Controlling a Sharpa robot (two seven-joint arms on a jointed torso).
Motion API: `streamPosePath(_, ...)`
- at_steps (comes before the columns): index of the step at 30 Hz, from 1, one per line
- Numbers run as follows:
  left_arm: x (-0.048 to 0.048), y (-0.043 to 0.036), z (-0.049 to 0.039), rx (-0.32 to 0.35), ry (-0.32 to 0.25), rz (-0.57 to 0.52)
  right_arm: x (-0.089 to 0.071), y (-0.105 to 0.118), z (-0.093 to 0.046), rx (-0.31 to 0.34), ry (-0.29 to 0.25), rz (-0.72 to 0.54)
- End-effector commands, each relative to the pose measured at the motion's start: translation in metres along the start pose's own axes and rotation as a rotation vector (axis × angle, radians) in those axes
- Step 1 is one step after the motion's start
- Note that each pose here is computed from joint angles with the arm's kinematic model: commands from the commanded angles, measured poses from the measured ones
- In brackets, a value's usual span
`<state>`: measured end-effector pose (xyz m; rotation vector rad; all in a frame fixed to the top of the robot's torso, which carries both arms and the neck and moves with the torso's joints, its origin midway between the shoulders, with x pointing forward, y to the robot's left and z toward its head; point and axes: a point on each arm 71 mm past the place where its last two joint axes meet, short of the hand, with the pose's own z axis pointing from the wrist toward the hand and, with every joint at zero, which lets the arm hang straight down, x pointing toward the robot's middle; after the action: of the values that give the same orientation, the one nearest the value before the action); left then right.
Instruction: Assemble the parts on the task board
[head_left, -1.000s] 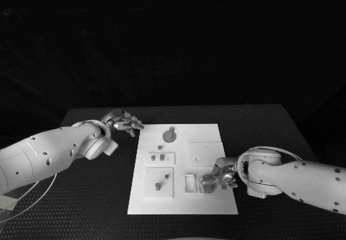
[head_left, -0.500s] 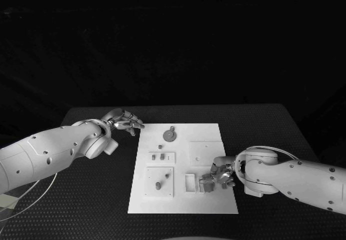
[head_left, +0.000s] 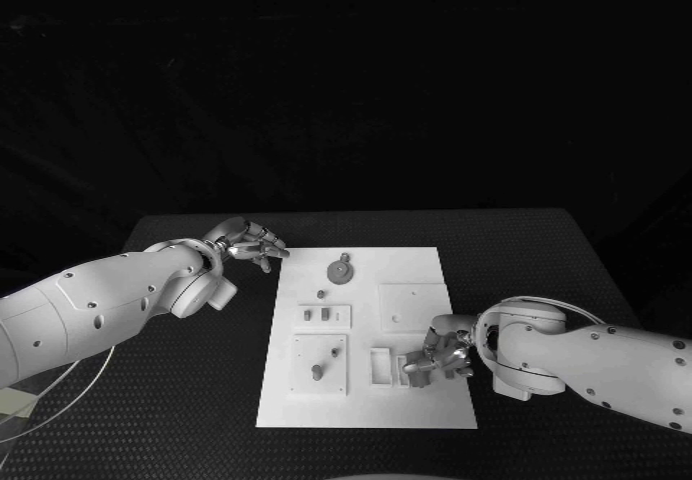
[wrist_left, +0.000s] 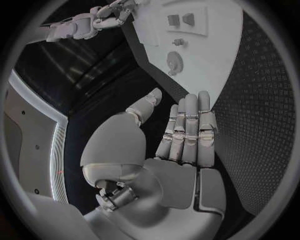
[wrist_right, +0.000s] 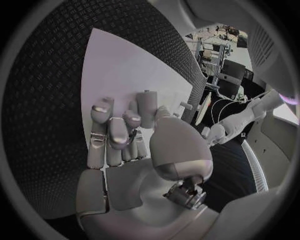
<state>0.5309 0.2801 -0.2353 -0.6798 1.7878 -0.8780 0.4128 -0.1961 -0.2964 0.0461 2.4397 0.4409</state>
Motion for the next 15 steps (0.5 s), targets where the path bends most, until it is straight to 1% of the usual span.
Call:
streamPosePath(1,0.0011,-0.0016,0.0002,0.008,0.010,-0.007,-0.005,0.001,-0.004,-0.001,-0.008,0.063)
streamPosePath(5,0.0016,-0.0018,0.0003,0.008,0.011,-0.008,-0.014,0.008,-0.008,-0.044,-0.029,0.141)
streamPosePath(8,0.0021,-0.0021,0.0005,0.009,0.013,-0.008,-0.017,0.013,-0.010,-0.061,-0.034,0.190)
streamPosePath(15,0.0010,-0.0011,-0.0001,0.005,0.012,-0.008,-0.016,0.017,-0.010,-0.057,-0.011,0.232)
